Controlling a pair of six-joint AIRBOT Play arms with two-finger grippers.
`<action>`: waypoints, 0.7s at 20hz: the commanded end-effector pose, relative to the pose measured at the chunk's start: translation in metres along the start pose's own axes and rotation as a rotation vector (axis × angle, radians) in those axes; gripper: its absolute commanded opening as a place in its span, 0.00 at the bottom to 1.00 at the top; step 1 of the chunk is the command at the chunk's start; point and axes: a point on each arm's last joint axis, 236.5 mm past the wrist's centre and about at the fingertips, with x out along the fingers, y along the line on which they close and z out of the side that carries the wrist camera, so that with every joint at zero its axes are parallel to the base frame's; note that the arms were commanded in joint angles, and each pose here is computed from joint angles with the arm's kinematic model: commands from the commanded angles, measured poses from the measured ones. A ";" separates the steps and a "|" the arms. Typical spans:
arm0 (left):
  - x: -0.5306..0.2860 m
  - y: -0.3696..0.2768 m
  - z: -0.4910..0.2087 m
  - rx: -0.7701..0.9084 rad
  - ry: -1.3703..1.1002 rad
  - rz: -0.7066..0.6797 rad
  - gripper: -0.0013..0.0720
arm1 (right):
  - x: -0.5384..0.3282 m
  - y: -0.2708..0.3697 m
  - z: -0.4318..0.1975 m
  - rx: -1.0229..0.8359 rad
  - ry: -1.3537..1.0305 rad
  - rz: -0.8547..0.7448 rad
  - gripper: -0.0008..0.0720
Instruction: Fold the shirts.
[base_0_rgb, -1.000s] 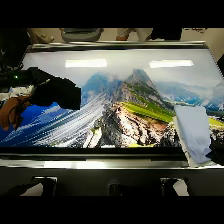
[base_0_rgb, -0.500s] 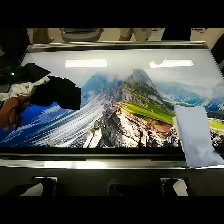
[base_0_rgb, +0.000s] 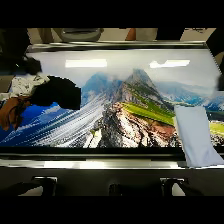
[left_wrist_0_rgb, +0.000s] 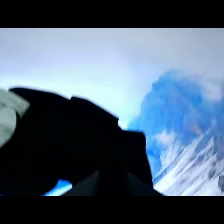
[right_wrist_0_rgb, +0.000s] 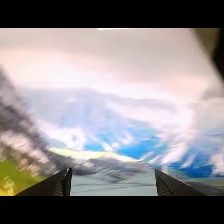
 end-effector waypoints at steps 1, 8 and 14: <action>0.040 -0.002 -0.136 0.018 0.505 0.082 0.85 | 0.038 0.147 -0.095 -0.219 0.426 0.367 0.87; 0.051 -0.031 -0.176 -0.142 0.387 -0.024 0.84 | 0.050 0.179 -0.163 -0.206 0.730 0.512 0.84; 0.051 -0.031 -0.175 -0.142 0.387 -0.025 0.84 | 0.051 0.174 -0.164 -0.219 0.735 0.495 0.85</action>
